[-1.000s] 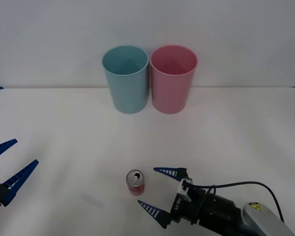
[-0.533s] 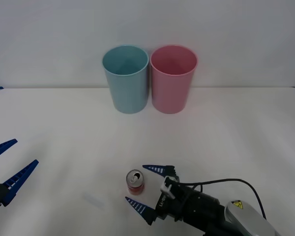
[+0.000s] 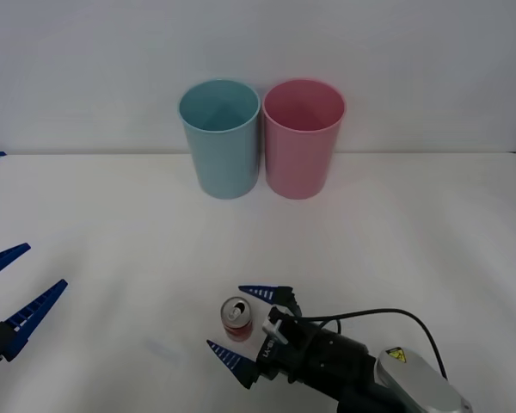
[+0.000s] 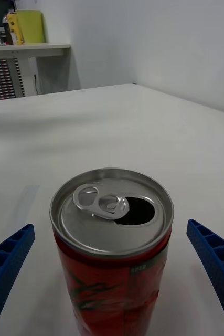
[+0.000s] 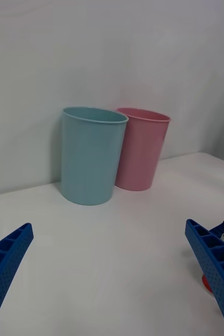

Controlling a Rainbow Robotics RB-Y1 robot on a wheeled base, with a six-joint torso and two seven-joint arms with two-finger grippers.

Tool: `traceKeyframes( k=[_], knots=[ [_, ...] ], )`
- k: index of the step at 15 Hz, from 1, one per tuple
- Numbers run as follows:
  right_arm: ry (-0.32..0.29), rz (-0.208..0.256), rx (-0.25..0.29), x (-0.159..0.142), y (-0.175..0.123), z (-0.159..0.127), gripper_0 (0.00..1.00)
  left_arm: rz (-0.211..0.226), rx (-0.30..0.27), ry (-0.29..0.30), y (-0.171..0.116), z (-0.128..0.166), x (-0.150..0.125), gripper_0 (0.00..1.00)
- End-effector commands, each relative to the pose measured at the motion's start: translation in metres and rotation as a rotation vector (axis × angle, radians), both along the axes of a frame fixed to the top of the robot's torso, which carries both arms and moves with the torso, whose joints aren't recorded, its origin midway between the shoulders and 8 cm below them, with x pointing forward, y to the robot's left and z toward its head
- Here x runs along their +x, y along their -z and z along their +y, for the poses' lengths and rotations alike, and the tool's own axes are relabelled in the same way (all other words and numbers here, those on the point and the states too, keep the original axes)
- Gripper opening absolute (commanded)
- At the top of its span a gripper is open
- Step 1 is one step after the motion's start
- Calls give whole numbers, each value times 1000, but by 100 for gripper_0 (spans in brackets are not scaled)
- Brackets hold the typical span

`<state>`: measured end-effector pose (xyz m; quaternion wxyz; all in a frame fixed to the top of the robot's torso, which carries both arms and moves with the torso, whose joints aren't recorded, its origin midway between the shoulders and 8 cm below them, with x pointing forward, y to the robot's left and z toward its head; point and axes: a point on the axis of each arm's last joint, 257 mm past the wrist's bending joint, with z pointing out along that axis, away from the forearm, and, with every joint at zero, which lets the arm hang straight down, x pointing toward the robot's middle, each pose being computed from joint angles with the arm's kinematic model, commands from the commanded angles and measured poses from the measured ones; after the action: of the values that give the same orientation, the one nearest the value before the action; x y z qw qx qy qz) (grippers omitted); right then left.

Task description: Grasp the object on the table and drop it into the matching bin: aluminum can to the light blue bin, PET bottle to the pink bin.

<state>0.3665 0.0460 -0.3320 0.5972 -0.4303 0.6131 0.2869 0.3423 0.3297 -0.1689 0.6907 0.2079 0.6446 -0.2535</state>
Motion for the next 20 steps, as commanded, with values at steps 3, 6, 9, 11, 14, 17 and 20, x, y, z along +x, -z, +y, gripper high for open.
traceKeyframes(
  k=[3,6,9,11,14,17,20],
  knots=[
    [0,0,-2,0,0,0,100,0,0,0,0,0,0,100],
    [-2,-5,-5,0,0,0,8,0,0,0,0,0,0,100],
    [-2,-11,-6,1,-1,1,0,0,0,0,0,0,0,100],
    [-3,-10,-5,0,-1,1,0,0,0,0,0,0,0,100],
    [-4,-10,-3,1,-2,2,0,0,0,0,0,0,0,100],
    [-8,-6,8,2,-5,3,0,0,0,0,0,0,0,100],
    [-10,-1,37,4,-13,-1,0,0,0,0,0,0,0,100]
  ],
)
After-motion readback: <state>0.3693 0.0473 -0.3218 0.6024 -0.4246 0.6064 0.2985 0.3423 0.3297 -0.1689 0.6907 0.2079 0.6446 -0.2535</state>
